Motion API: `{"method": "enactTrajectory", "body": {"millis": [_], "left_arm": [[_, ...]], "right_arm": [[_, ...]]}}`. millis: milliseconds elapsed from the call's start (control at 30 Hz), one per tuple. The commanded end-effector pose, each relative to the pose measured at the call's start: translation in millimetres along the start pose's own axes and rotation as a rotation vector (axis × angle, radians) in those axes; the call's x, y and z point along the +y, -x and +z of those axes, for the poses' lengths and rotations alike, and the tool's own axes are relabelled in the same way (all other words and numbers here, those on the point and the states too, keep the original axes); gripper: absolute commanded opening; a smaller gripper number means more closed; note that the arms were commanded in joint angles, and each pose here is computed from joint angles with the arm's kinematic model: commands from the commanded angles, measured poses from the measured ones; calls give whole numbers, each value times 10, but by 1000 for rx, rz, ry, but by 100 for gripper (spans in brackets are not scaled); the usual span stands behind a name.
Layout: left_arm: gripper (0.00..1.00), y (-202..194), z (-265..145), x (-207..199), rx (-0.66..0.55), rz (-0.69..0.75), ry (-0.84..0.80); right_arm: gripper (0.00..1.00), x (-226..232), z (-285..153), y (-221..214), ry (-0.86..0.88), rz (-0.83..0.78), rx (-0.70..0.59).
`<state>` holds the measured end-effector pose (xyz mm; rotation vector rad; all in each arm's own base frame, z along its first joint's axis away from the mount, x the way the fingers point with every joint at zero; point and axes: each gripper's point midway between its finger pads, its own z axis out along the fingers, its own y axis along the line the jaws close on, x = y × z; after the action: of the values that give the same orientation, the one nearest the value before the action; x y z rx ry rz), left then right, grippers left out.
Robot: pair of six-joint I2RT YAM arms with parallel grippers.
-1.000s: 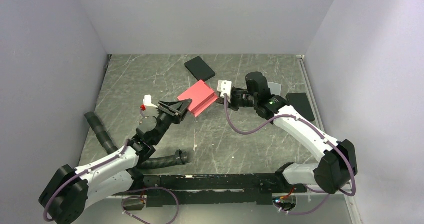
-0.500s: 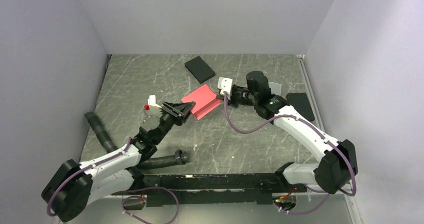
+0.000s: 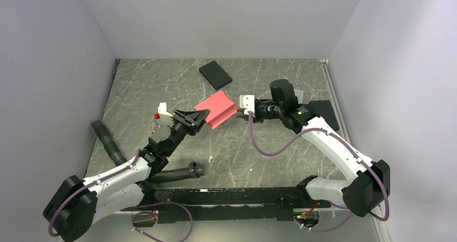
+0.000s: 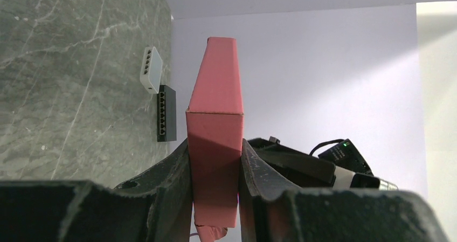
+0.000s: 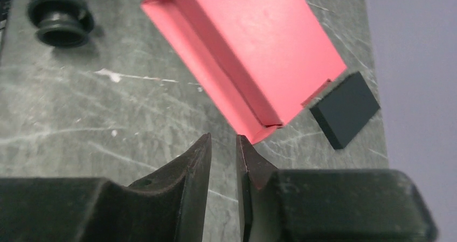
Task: Fold the paper box
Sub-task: Close the paper box.
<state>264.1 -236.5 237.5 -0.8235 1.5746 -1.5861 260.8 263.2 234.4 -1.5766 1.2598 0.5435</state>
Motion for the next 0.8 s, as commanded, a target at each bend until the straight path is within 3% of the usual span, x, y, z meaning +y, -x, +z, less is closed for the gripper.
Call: {"method": "enactTrajectory", "body": {"millis": [0,67,200,300,367,567,767], "left_arm": [[0,11,21,-231,-4,3,-50],[0,10,35,-240,-4,3,-49],[0,4,44,-228,-1,2,-50],[0,3,54,-204,-1,2,-37],[0,-4,76,-185,1,-1,-29],[0,2,137,-182,-6,7,-16],[0,83,163,-211,-53,24,-28]], "right_arm": [[24,342,-88,310,177,-111,-139],[18,493,-41,388,237,-101,-180],[13,395,29,381,191,-98,-129],[25,416,30,468,192,-84,-154],[26,466,84,578,205,-51,-189],[23,408,348,866,159,211,-226],[21,269,495,836,51,384,-210]]}}
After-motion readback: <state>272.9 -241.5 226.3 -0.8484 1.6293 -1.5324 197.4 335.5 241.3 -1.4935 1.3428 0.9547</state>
